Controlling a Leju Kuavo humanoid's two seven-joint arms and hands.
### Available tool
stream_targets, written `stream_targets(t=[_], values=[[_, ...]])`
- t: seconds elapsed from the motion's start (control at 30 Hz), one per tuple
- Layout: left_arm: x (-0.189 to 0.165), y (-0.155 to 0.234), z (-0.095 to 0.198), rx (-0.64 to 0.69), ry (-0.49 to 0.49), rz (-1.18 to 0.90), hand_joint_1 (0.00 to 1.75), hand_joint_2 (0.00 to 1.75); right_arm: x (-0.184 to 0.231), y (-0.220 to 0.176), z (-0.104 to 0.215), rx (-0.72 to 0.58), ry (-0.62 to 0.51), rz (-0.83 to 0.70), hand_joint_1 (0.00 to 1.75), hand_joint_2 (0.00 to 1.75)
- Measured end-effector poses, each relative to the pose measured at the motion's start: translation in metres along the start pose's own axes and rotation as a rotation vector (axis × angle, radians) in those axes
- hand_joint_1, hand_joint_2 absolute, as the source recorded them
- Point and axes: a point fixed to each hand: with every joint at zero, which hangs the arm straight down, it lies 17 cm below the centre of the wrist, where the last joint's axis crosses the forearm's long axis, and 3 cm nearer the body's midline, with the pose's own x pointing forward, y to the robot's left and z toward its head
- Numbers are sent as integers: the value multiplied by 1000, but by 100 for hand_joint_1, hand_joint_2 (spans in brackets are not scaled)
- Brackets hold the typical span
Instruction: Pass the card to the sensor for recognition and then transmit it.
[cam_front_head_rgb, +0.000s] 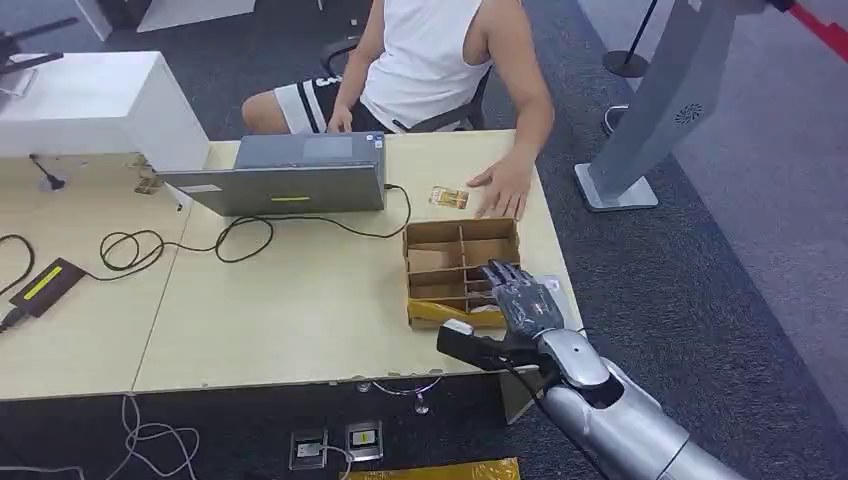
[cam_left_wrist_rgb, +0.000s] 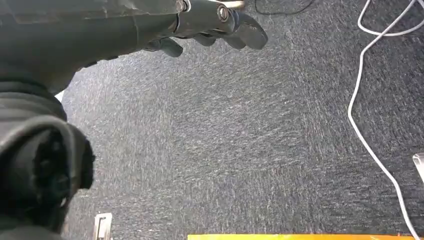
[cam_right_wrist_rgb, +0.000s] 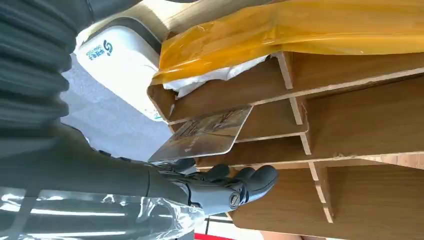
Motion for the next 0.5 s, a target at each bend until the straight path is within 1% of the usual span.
stream_targets(t=[0.27, 0.5], values=[[-3, 0, 1, 0, 3, -2, 0, 0, 0, 1, 0, 0, 3, -2, 0, 175], [-6, -1, 1, -1, 7, -5, 0, 0, -8, -5, -1, -33, 43, -14, 0, 175]])
